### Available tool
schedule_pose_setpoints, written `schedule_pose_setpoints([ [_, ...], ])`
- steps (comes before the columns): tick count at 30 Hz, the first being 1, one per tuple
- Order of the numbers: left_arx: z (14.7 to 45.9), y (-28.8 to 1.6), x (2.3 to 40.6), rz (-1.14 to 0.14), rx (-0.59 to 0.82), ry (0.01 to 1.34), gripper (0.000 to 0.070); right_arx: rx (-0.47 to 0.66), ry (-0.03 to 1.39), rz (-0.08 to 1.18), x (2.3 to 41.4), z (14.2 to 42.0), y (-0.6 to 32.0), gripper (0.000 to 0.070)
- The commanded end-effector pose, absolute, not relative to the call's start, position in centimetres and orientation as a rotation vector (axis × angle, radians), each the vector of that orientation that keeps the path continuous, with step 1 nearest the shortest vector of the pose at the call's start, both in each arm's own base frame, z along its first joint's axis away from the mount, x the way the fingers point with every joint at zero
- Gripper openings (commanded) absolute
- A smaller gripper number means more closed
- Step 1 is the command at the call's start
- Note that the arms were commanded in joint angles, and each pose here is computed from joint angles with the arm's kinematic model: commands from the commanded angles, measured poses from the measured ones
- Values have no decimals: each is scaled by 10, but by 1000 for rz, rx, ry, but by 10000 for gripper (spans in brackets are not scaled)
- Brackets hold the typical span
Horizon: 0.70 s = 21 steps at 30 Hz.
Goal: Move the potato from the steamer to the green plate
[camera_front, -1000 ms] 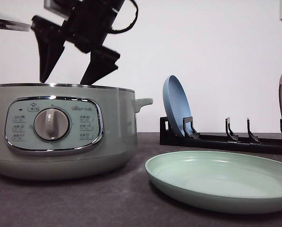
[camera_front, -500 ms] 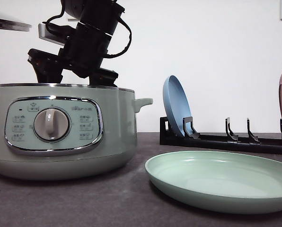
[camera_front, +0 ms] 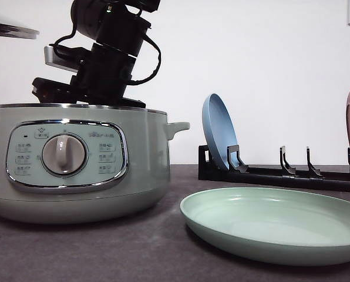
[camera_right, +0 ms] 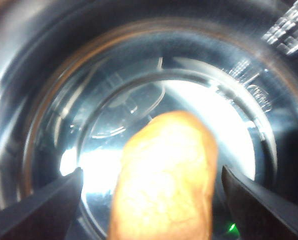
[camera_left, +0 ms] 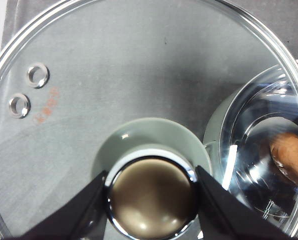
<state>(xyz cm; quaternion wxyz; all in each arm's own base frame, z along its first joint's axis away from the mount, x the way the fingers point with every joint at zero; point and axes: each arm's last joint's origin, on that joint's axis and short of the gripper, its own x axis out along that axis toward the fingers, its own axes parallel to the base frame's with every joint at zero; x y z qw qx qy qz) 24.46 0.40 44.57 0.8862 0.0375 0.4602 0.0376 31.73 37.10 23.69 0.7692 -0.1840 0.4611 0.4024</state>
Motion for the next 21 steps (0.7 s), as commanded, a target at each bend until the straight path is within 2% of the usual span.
schedule_pose_setpoints([
  [1,456,5,243,80,79,891,0,-410,991,886,317,233,379,536],
  [5,456,5,243,80,79,891,0,-415,998,881,316,233,378,386],
  [10,456,5,243,80,79,891,0,-426,1028,874,315,231,375,348],
  [17,456,5,243,80,79,891,0,-424,1027,875,315,232,375,180],
  [21,456,5,244,79,78,890,0,-412,1007,873,316,243,371,171],
])
